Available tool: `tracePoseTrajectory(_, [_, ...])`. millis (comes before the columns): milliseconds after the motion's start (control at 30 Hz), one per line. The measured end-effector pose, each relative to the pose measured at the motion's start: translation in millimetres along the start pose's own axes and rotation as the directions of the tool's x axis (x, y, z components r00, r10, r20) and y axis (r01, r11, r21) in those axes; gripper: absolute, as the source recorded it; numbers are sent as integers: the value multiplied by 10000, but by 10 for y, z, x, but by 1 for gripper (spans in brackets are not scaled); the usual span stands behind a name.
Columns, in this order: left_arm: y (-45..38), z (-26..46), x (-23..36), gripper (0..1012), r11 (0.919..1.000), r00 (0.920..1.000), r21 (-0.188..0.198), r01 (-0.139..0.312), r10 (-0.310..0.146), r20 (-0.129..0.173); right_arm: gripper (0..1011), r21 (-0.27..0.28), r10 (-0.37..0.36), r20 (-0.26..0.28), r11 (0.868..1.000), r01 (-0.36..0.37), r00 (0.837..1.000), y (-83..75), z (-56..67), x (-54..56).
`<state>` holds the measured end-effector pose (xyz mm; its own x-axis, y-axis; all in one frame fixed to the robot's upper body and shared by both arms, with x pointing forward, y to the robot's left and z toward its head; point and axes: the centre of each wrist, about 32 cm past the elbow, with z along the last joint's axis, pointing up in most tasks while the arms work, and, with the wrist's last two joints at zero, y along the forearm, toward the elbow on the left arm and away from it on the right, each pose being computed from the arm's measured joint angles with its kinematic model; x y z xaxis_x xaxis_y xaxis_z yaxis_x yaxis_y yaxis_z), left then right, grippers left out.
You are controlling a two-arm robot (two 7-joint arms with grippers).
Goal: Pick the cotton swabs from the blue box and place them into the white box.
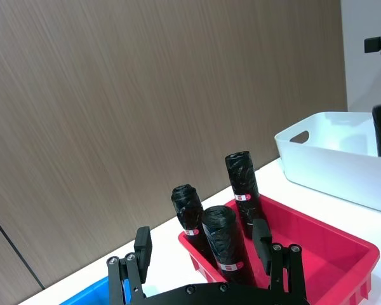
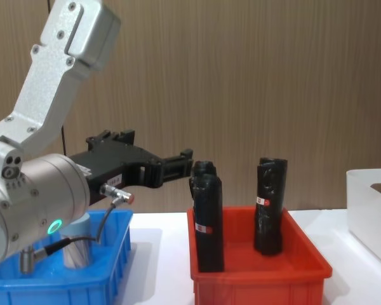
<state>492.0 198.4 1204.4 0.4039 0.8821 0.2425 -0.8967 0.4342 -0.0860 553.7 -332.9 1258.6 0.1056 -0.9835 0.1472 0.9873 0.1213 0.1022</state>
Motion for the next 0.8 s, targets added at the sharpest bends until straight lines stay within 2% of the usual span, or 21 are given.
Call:
tracePoseTrajectory(100, [0, 0, 0, 1004, 10000, 10000, 0, 0, 0, 0, 726, -45, -41, -4, 10000, 41, 10000, -3, -15, 15])
tracePoseTrajectory(167, [0, 0, 0, 1004, 10000, 10000, 0, 0, 0, 0, 841, -63, -76, -14, 10000, 76, 10000, -7, -23, 29])
tracePoseTrajectory(200, [0, 0, 0, 1004, 10000, 10000, 0, 1, -1, 0, 841, -63, -76, -14, 10000, 76, 10000, -7, -23, 29])
tracePoseTrajectory(300, [0, 0, 0, 1004, 10000, 10000, 0, 0, 0, 1, 942, -61, -105, -28, 9999, 105, 9999, -14, -30, 41])
tracePoseTrajectory(367, [0, 0, 0, 1004, 10000, 10000, 0, 0, 0, 1, 973, -62, -112, -33, 9999, 112, 9999, -17, -32, 44])
tracePoseTrajectory(433, [0, 0, 0, 1004, 10000, 10000, 0, 0, 0, 0, 1002, -60, -119, -48, 9999, 119, 9999, -19, -34, 48])
tracePoseTrajectory(800, [0, 0, 0, 1004, 10000, 10000, 0, 0, 0, 0, 1002, -51, -139, -86, 9999, 139, 9999, -29, -41, 61])
